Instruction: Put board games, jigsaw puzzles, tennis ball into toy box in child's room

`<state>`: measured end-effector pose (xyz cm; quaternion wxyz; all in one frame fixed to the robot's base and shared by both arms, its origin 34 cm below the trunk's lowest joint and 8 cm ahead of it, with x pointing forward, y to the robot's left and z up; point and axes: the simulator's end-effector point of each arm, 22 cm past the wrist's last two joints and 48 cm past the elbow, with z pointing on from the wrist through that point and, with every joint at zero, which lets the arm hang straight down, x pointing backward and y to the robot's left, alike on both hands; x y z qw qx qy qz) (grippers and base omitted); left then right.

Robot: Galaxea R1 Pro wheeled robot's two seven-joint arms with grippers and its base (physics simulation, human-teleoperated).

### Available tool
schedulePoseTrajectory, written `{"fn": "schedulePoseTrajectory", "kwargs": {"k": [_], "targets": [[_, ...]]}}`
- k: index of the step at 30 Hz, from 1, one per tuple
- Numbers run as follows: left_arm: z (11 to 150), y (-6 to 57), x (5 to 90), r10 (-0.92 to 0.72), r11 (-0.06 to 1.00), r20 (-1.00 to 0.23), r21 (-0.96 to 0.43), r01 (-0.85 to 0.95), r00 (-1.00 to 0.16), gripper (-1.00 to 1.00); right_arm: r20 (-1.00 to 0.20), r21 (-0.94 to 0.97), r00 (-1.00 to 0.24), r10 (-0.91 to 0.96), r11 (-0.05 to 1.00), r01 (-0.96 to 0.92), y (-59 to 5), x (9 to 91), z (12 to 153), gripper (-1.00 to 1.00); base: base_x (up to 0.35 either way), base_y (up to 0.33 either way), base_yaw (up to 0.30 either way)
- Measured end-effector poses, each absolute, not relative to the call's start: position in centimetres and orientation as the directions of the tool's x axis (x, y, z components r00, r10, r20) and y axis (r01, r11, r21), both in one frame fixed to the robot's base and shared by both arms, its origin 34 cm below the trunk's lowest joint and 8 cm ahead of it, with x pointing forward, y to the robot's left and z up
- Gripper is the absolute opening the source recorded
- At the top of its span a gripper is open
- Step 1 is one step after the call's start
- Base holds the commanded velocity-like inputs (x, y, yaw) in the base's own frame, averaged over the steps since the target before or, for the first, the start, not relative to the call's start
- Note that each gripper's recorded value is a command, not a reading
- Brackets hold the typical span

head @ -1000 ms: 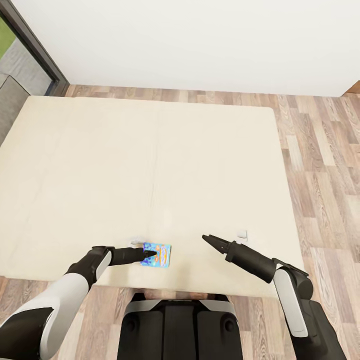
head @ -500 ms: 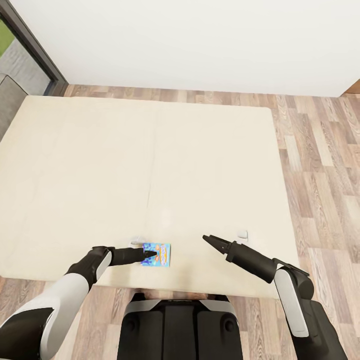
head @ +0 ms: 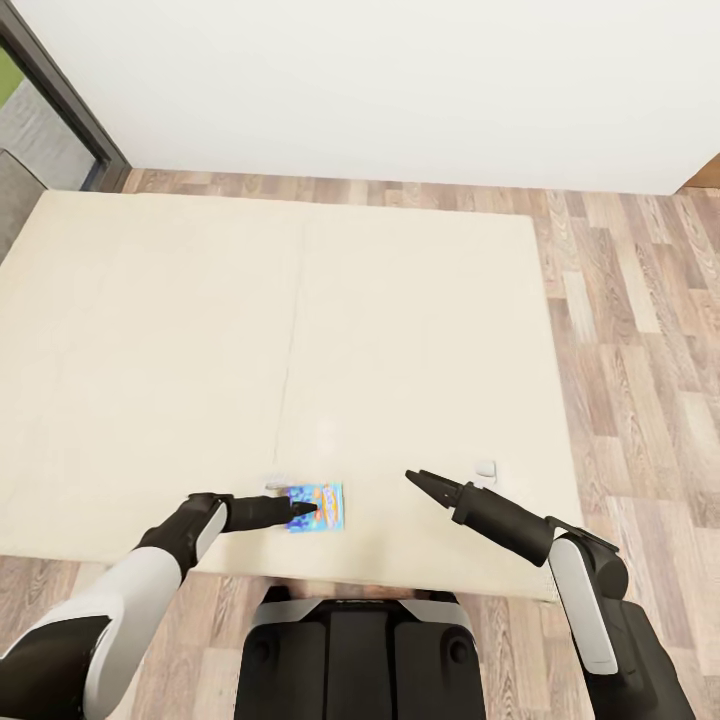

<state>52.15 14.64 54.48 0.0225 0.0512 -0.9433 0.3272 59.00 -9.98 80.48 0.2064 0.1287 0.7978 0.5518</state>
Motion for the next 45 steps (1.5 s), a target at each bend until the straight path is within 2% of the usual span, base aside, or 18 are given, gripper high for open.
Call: {"fn": "schedulePoseTrajectory", "kwargs": {"k": [20, 45], "targets": [[54.5, 14.6, 52.1, -0.081, 0.78, 0.076, -0.616, -0.111, -0.994, 1.0, -0.186, 0.934, -0.882, 0.433, 0.356, -0.022, -10.0, 59.0, 80.5, 1.0, 0.0, -0.272, 0.0], [54.5, 14.6, 51.8, -0.083, 0.779, 0.081, -0.616, -0.115, -0.993, 1.0, -0.189, 0.93, -0.869, 0.458, 0.368, -0.008, -11.3, 59.4, 80.3, 1.0, 0.0, -0.012, 0.0]]}}
